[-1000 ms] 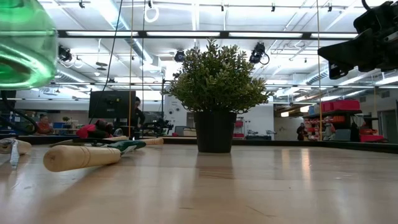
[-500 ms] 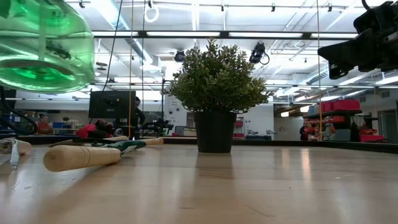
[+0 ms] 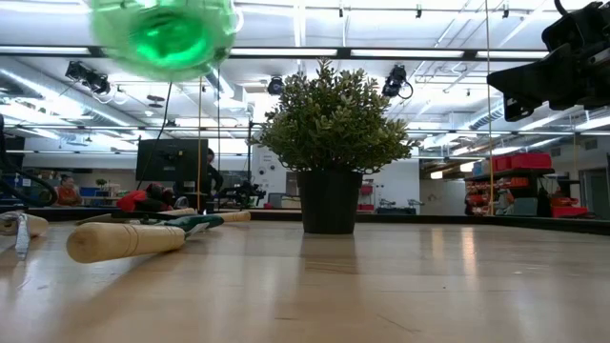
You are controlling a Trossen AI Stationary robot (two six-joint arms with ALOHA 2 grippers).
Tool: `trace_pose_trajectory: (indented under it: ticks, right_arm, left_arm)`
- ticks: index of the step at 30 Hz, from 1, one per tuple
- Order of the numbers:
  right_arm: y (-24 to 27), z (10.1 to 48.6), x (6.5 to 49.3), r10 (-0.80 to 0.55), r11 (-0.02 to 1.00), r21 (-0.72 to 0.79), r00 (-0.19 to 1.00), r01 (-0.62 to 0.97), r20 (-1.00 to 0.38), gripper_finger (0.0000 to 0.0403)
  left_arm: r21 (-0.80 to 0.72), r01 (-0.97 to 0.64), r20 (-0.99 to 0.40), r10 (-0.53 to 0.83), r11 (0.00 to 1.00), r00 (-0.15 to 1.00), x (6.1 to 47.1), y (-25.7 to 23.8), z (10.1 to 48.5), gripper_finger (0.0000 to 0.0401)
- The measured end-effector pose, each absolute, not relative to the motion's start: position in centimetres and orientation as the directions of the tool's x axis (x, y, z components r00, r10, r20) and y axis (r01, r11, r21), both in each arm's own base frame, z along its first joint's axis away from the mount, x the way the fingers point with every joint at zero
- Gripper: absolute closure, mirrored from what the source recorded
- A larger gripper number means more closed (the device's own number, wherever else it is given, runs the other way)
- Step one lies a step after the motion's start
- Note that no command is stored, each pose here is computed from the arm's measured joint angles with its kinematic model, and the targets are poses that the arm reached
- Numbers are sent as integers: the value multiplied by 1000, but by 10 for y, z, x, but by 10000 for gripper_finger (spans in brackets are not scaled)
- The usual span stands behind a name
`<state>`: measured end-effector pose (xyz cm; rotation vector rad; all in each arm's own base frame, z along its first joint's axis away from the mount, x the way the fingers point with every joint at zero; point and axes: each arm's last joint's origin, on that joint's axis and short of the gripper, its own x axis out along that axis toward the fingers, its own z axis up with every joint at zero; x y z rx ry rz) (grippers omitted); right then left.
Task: Pick & Place Garden tools in Gardening bag
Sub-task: Put the green spray bottle into the white gardening bag
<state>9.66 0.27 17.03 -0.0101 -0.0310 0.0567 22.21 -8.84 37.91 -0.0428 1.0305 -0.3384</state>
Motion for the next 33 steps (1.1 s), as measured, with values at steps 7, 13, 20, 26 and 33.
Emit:
trace_pose_trajectory:
  ticks: [7, 13, 20, 26, 33]
  right_arm:
    - [3, 170, 97, 57, 998, -11, 998, -57, 31, 392]
    - [3, 170, 97, 57, 998, -11, 998, -57, 31, 392]
    - [3, 170, 97, 57, 998, -11, 998, -57, 31, 392]
    - [3, 170, 97, 57, 998, -11, 998, -56, 31, 392]
    - [3, 170, 97, 57, 998, -11, 998, -56, 30, 392]
  left_arm:
    - [-183, 245, -829, -283, 952, 482, 231, -84, 395, 333]
    - [-145, 277, -818, -273, 950, 507, 248, -90, 412, 332]
    - [-135, 283, -804, -272, 950, 529, 269, -97, 423, 331]
    - [-118, 300, -815, -265, 947, 516, 288, -103, 418, 332]
    - [-102, 296, -832, -245, 950, 498, 316, -106, 404, 332]
